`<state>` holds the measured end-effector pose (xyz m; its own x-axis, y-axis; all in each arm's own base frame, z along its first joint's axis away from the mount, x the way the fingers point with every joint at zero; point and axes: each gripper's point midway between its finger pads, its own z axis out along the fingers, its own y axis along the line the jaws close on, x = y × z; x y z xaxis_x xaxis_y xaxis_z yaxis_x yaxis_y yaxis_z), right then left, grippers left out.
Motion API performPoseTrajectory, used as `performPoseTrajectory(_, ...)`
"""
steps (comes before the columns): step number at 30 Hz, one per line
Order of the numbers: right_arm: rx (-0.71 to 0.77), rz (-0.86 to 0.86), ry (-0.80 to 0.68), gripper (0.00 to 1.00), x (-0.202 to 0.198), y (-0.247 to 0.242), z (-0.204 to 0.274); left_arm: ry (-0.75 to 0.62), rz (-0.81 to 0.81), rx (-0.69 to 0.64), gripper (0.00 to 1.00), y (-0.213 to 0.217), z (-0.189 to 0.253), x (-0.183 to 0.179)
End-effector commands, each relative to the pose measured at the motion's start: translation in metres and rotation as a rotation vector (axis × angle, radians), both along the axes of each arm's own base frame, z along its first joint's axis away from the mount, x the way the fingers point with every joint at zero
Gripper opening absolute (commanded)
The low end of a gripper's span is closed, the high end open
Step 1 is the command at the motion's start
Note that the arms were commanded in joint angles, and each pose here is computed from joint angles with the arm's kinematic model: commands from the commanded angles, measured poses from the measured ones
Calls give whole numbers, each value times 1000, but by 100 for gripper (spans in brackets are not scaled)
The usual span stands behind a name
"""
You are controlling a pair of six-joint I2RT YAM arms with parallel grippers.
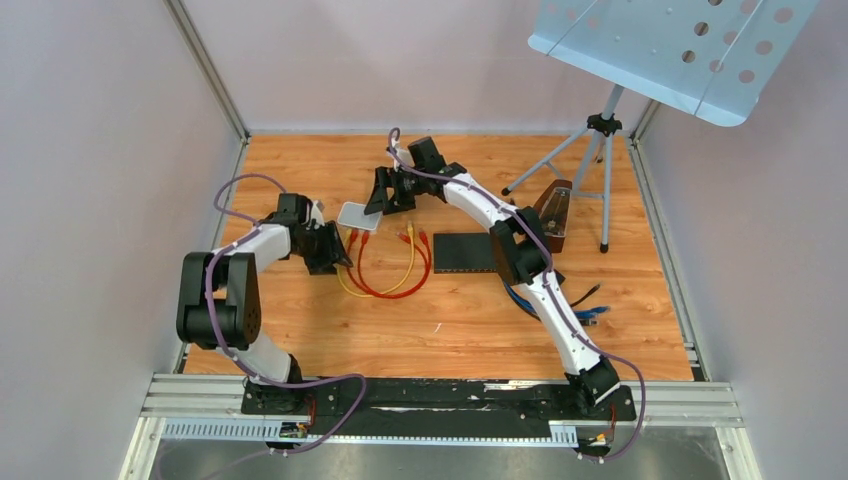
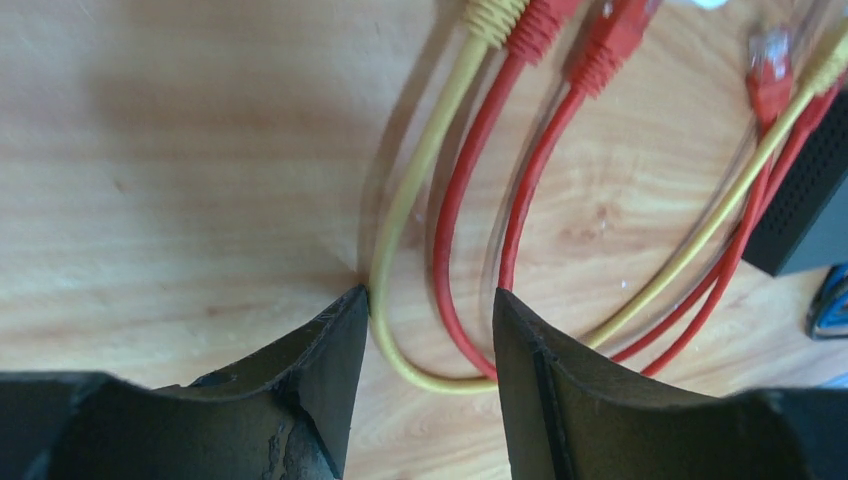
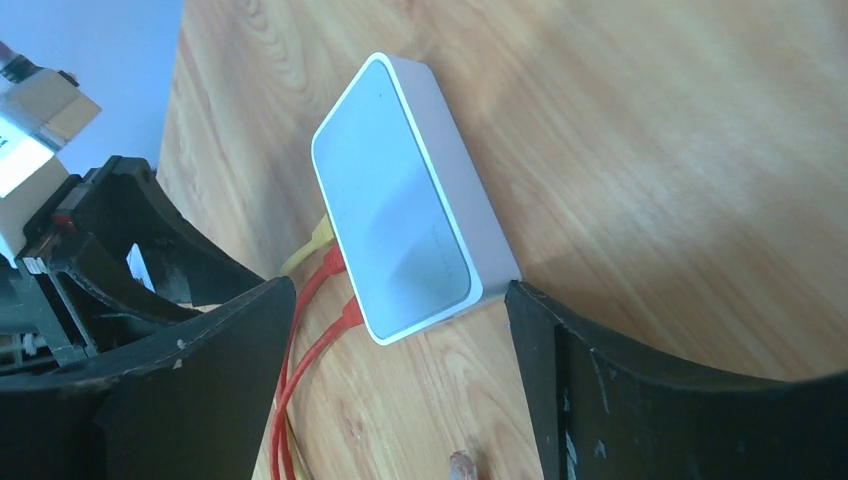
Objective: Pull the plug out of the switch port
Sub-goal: Move the switch port to the center of the board.
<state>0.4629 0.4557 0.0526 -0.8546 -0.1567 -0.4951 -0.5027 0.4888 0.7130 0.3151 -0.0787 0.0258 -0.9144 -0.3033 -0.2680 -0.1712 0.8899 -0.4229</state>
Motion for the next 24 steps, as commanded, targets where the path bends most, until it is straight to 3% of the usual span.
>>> performPoseTrajectory(1,20,168,26,82,-38,12,-28,45,5,-72,58,-15,1,-31)
performPoseTrajectory(7,-14,228,57,74,-67,13,-47,-35,49,-20,63,-6,32,-33)
performPoseTrajectory(15,-57,266,83,70,-82,3,-49,-226,146,168,90,31,92,10)
performPoseTrajectory(20,-176,13,93,77,-43,-12,-47,-261,124,159,95,35,99,72)
performPoseTrajectory(24,-128,-134,203,77,-21,-24,-39,-235,104,154,94,42,80,111)
